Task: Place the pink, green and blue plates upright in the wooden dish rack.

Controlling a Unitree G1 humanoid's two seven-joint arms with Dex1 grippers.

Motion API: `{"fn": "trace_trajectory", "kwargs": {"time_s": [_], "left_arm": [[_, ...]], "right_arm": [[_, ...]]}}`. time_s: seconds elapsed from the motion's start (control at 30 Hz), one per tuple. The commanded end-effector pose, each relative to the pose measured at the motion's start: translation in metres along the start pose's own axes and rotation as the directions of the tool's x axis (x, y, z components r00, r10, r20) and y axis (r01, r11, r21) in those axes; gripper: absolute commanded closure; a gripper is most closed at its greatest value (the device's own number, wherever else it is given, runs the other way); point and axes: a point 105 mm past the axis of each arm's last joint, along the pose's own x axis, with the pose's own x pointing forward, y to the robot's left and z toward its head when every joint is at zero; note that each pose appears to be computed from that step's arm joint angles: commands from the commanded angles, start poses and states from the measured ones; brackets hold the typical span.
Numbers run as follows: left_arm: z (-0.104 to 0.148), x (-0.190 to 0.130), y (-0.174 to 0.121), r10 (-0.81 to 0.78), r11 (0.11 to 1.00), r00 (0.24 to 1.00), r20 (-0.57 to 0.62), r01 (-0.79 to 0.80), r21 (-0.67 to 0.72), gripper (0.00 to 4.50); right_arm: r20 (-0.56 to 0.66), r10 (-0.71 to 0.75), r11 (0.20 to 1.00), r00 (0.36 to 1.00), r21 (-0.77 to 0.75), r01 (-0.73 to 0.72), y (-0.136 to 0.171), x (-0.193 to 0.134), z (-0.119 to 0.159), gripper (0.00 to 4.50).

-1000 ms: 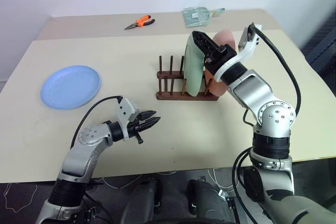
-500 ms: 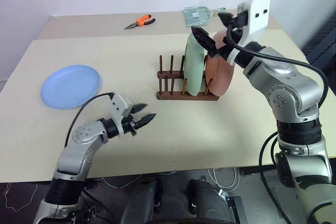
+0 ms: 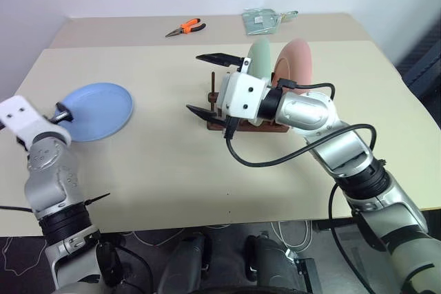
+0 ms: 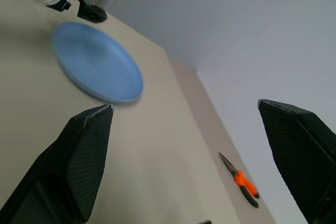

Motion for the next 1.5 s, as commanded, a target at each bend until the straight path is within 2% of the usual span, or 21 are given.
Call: {"fn": "trace_trajectory", "kwargs": {"time_s": [0.03,0.13,0.2,0.27,0.43,0.47,0.5,0.57,0.6,0.67,0.77,0.83,1.0,1.13,1.23,1.27,1.47,1.5], "left_arm": [[0.0,-0.005,-0.001,0.011,0.991,0.997,-0.073,-0.021,-0.133,0.02],[-0.014,-0.007,-0.004,-0.02,0.963,0.985,-0.17,-0.027,-0.27,0.02],[-0.02,-0.006,-0.01,-0.063,0.95,0.976,-0.209,-0.005,-0.312,0.55],[-0.02,-0.006,-0.014,-0.095,0.938,0.973,-0.21,0.017,-0.346,1.31],[-0.018,-0.004,-0.025,-0.148,0.904,0.964,-0.223,0.041,-0.425,3.95],[-0.017,-0.003,-0.026,-0.154,0.9,0.962,-0.224,0.043,-0.434,4.34],[-0.014,-0.003,-0.03,-0.169,0.901,0.963,-0.21,0.064,-0.429,4.48],[0.027,-0.013,-0.066,-0.329,0.906,0.944,-0.02,0.31,-0.289,4.48],[0.043,-0.023,-0.086,-0.416,0.882,0.908,0.052,0.417,-0.22,4.48],[0.061,-0.042,-0.116,-0.552,0.815,0.825,0.122,0.564,-0.13,4.48],[0.068,-0.071,-0.149,-0.703,0.71,0.703,0.11,0.702,0.051,4.48],[0.07,-0.087,-0.162,-0.762,0.647,0.641,0.092,0.756,0.1,4.48],[0.082,-0.104,-0.173,-0.818,0.574,0.569,0.081,0.802,0.163,4.48],[0.085,-0.118,-0.18,-0.859,0.51,0.507,0.065,0.841,0.181,4.48],[0.086,-0.126,-0.18,-0.88,0.474,0.472,0.055,0.86,0.191,4.5],[0.086,-0.127,-0.179,-0.883,0.468,0.467,0.051,0.862,0.194,4.5],[0.088,-0.126,-0.172,-0.881,0.47,0.47,0.051,0.861,0.195,4.5],[0.088,-0.125,-0.171,-0.881,0.471,0.471,0.051,0.86,0.196,4.5]], "right_arm": [[0.043,0.006,1.0,0.999,-0.026,-0.005,0.003,0.0,0.008,0.0],[0.032,0.016,1.0,0.999,-0.025,-0.015,0.009,-0.001,0.004,0.0],[0.024,0.015,1.0,1.0,-0.025,-0.015,0.012,-0.003,0.002,0.0],[0.018,0.009,1.0,1.0,-0.021,-0.008,0.014,-0.003,0.0,0.0],[-0.025,0.008,1.0,1.0,0.013,-0.008,0.018,-0.006,-0.008,0.0],[-0.032,0.008,1.0,0.999,0.021,-0.007,0.018,-0.006,-0.009,0.0],[-0.04,0.007,1.0,0.999,0.028,-0.006,0.018,-0.006,-0.011,0.0],[-0.036,-0.002,1.0,0.999,0.021,0.003,0.018,-0.006,-0.01,0.0],[-0.032,-0.006,1.0,0.999,0.006,0.006,0.017,-0.005,-0.009,0.0],[-0.025,-0.005,0.999,1.0,-0.039,0.004,0.019,-0.003,-0.008,0.0],[-0.033,0.016,0.99,0.999,-0.142,-0.02,0.026,0.004,-0.01,0.0],[-0.038,0.024,0.98,0.999,-0.196,-0.031,0.029,0.01,-0.012,0.0],[-0.07,0.022,0.953,0.997,-0.3,-0.043,0.031,0.031,-0.018,0.0],[-0.08,0.023,0.943,0.997,-0.328,-0.048,0.032,0.044,-0.021,0.0],[-0.104,0.056,0.931,0.993,-0.353,-0.09,0.038,0.05,-0.026,0.87],[-0.115,0.057,0.929,0.992,-0.358,-0.095,0.039,0.052,-0.028,1.27],[-0.164,0.027,0.916,0.986,-0.391,-0.091,0.033,0.061,-0.038,4.38],[-0.164,0.022,0.914,0.986,-0.396,-0.086,0.032,0.062,-0.038,4.45]]}}
